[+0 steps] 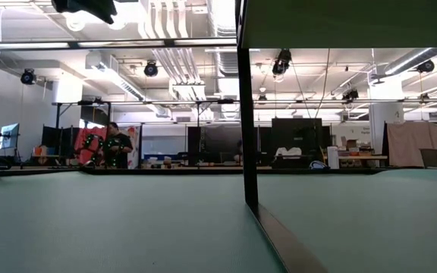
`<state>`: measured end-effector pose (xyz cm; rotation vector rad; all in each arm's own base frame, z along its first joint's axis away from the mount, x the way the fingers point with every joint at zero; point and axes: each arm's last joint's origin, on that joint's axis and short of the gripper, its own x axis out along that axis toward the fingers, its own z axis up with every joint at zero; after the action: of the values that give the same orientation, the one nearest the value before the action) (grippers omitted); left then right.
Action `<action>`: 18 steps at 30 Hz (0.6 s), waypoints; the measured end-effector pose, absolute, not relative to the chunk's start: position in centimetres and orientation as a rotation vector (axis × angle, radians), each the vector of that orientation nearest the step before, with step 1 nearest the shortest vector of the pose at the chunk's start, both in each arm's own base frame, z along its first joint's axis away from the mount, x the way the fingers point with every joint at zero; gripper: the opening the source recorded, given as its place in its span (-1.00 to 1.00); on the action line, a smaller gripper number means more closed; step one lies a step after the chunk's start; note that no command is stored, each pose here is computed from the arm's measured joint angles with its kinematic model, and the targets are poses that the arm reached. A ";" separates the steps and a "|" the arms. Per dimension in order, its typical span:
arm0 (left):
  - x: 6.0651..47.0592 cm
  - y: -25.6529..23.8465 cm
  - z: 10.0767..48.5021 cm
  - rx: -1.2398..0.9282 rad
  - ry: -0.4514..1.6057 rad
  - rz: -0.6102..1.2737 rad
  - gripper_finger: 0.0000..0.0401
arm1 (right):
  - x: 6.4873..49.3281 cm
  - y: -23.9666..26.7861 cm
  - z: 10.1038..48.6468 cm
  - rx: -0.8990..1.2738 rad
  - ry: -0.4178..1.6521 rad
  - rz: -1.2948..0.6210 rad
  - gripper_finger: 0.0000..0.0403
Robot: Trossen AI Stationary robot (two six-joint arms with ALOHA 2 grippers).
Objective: Place coffee mugs
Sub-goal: Put the blue patterned mug on the shelf
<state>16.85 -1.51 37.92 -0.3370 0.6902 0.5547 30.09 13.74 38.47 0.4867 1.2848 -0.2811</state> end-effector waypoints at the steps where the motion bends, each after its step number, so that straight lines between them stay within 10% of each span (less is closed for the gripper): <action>1: 16.9 -1.5 38.0 -0.342 0.678 0.551 -0.46 | 29.8 14.1 38.4 0.477 1.300 -0.288 -0.87; 18: 17.6 -1.6 38.5 -0.401 0.601 0.541 -0.46 | 27.2 17.9 36.9 0.382 1.359 -0.269 -0.87</action>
<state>17.59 -1.63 38.45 -0.4008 0.6013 0.5415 27.19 17.94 36.90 0.3823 1.3590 -0.2691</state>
